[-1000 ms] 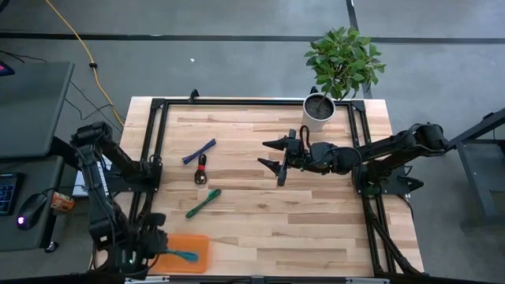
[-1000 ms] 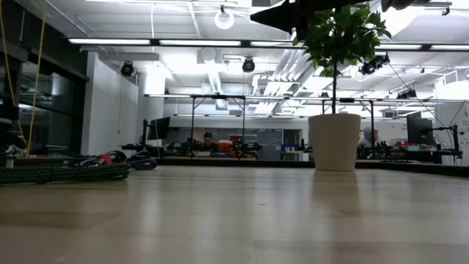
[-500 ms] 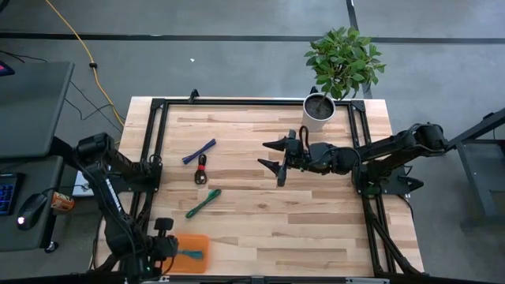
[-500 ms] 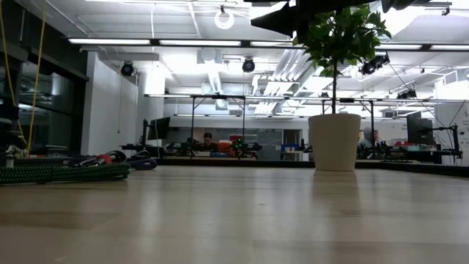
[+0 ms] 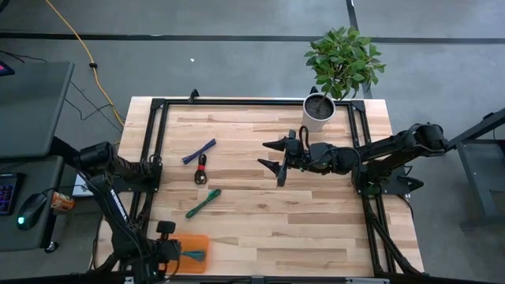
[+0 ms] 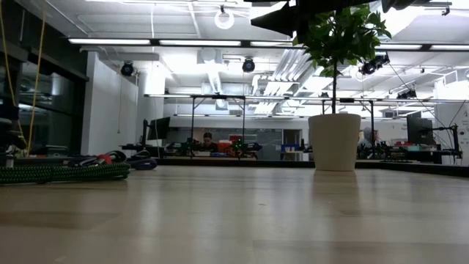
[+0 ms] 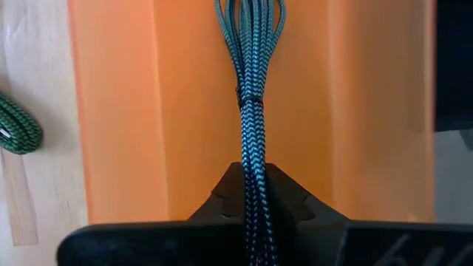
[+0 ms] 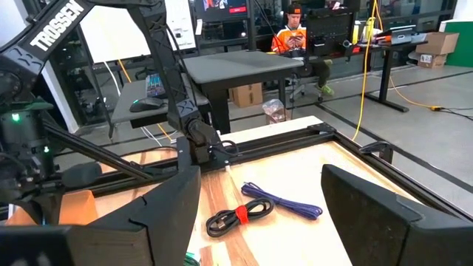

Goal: Pick and place USB-C Cables
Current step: Put the blue charger cable into the orange bin, then put the violet charger cable into the orange bin

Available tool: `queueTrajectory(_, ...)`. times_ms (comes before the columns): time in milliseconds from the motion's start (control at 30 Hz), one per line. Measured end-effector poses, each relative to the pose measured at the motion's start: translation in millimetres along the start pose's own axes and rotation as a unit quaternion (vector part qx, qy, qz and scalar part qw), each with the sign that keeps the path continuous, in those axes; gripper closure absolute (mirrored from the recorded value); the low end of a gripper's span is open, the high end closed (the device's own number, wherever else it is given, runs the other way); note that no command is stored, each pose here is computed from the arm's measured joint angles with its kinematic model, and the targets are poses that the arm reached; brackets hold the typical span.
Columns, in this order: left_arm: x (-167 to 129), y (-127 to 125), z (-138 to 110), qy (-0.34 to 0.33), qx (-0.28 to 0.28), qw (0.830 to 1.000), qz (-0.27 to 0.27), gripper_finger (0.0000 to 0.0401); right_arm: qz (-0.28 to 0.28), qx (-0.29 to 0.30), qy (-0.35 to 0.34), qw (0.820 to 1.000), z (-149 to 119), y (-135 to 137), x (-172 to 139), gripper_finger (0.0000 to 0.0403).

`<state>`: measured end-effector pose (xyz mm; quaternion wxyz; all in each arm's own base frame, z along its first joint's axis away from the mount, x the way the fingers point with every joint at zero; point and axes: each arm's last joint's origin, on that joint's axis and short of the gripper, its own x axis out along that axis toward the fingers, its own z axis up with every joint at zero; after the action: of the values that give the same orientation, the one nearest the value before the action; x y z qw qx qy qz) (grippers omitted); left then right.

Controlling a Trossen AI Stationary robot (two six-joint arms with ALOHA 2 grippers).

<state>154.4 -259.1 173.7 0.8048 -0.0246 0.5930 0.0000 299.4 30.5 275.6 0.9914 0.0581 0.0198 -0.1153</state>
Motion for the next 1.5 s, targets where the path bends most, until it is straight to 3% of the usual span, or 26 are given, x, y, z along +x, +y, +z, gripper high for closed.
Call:
queueTrajectory(533, 8.1, 8.8, 13.7, 0.036, -0.017, 0.999, -0.004, 0.0359, 0.000, 0.000, 0.000, 1.000, 0.2, 0.0, 0.0, 0.0130)
queueTrajectory(1233, 12.0, 19.7, 28.7, 0.101, -0.029, 0.994, -0.040, 0.0241, 0.000, 0.000, 0.000, 1.000, 0.2, 0.0, 0.0, 0.0130)
queueTrajectory(1333, 5.2, 20.1, 34.7, 0.114, -0.019, 0.991, -0.065, 0.0239, 0.000, 0.000, 0.000, 1.000, 0.2, 0.0, 0.0, 0.0130)
queueTrajectory(1500, -30.1, 26.1, 49.1, 0.066, 0.005, 0.994, -0.086, 0.0241, 0.000, 0.000, 0.000, 1.000, 0.2, 0.0, 0.0, 0.0130)
